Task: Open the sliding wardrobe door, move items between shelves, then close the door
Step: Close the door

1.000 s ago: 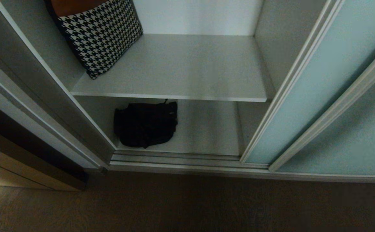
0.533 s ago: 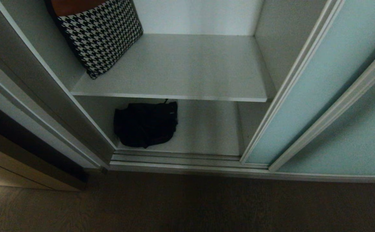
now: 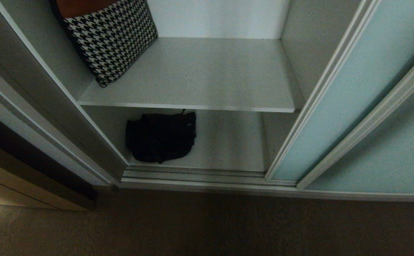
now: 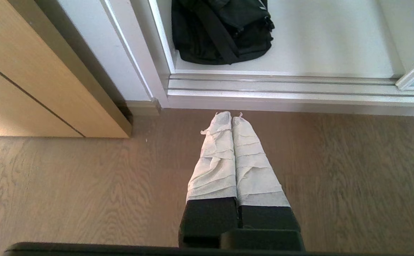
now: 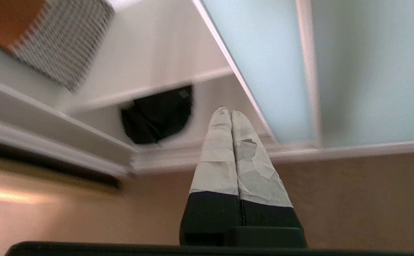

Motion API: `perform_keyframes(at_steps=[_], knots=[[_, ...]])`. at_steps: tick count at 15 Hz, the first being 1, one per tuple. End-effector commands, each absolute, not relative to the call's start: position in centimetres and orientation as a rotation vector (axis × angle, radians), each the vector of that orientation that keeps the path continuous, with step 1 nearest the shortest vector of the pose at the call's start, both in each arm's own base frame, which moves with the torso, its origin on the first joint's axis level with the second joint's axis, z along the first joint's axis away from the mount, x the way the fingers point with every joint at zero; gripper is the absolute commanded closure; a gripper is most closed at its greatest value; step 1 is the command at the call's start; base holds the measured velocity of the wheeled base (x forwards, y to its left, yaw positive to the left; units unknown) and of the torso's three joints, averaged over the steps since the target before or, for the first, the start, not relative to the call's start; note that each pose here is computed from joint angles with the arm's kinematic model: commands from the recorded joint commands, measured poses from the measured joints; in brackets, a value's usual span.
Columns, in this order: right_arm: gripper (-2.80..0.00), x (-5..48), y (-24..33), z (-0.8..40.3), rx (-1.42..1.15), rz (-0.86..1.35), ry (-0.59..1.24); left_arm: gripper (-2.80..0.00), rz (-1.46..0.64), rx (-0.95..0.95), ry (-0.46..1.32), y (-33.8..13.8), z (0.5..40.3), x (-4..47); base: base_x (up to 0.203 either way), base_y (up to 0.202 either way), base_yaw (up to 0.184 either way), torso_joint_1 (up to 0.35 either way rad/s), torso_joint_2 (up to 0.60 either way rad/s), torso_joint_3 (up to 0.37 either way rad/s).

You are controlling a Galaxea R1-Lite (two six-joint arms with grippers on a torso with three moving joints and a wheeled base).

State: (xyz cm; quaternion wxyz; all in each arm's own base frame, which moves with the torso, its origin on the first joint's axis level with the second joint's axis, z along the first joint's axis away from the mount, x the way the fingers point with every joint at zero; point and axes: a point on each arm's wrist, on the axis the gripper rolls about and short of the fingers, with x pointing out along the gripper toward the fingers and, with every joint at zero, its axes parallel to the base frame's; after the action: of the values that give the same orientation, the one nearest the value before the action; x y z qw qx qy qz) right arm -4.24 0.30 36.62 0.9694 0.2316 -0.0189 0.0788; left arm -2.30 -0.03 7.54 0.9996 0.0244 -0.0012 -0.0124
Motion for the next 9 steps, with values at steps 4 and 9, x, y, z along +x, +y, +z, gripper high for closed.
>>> perform_keyframes(at_steps=[4, 9], knots=[[0.0, 0.4, 0.3, 36.4, 0.505, 0.128, 0.048, 0.0, -0.025, 0.049, -0.002, 0.0, 7.5, -2.3, 0.0, 0.0, 0.0, 0.0, 0.0, 0.0], [0.0, 2.7, 0.2, 36.2, 0.499, 0.074, -0.006, 0.0, -0.026, 0.049, -0.002, 0.0, 7.5, -2.3, 0.0, 0.0, 0.0, 0.0, 0.0, 0.0]])
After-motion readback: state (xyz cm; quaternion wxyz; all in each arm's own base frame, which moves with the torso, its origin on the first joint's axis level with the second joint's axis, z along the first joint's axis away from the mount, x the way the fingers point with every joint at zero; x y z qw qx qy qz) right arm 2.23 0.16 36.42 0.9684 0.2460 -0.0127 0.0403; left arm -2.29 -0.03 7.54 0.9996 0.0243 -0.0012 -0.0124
